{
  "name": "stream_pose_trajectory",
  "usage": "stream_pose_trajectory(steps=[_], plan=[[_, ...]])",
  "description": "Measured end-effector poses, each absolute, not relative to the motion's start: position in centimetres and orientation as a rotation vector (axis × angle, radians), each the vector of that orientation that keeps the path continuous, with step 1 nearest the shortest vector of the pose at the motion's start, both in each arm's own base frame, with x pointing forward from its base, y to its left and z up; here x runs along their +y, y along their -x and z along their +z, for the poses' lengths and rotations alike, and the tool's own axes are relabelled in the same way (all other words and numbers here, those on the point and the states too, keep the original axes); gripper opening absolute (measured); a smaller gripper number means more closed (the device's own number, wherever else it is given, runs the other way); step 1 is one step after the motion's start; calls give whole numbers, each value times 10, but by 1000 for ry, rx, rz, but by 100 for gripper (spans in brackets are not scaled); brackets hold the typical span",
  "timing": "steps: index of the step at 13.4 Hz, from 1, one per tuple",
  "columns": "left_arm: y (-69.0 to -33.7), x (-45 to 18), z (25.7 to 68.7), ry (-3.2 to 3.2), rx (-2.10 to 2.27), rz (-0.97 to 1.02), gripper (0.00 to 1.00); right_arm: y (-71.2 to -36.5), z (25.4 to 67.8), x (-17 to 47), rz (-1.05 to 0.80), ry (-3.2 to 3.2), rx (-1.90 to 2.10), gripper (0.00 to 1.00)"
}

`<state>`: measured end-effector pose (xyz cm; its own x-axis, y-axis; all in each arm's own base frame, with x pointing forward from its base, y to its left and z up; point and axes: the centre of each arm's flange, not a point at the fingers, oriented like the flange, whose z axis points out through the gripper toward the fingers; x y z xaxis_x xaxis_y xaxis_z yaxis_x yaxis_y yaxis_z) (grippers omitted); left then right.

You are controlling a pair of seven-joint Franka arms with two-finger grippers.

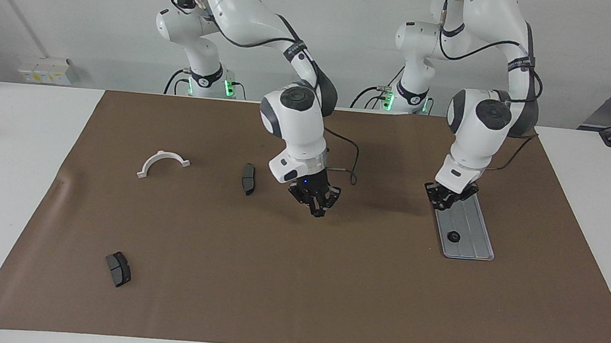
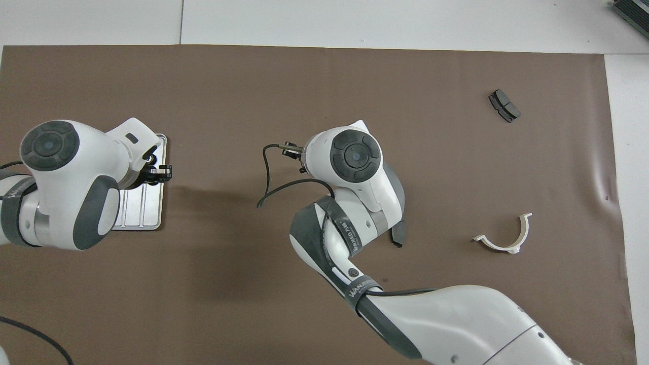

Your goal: Pick bearing gear from pile to tray

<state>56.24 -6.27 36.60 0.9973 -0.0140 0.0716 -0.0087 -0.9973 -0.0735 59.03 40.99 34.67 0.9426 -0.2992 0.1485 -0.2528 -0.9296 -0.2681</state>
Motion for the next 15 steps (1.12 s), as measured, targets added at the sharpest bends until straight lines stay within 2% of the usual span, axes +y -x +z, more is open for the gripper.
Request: stream_pose_trajectory(steps=[2, 3, 4, 6, 7, 8, 9, 13, 14, 15], plan=[[-554, -32, 346, 3069, 34, -161, 34, -586, 327, 418, -258, 2862, 403, 26], [-547, -21, 334, 3070, 44, -170, 34, -588, 323, 416, -259, 2871, 404, 30], [-540, -13, 323, 3071, 46, -167, 34, -590, 322, 413, -272, 2881, 398, 39], [-530, -8, 311, 3073, 49, -146, 34, -593, 323, 409, -312, 2908, 365, 63], [-528, -9, 308, 3073, 51, -138, 40, -595, 324, 406, -327, 2915, 361, 74], [-528, -9, 308, 3074, 52, -137, 40, -600, 328, 400, -347, 2918, 366, 86], [-528, -9, 309, 3074, 53, -140, 45, -608, 336, 389, -377, 2916, 384, 98], [-535, -18, 337, 3071, 75, -206, 93, -650, 400, 295, -476, 2963, 377, 100], [-539, -27, 351, 3069, 95, -205, 100, -659, 416, 265, -486, 2982, 354, 100], [-545, -41, 367, 3067, 122, -198, 100, -666, 432, 233, -488, 3007, 326, 100]])
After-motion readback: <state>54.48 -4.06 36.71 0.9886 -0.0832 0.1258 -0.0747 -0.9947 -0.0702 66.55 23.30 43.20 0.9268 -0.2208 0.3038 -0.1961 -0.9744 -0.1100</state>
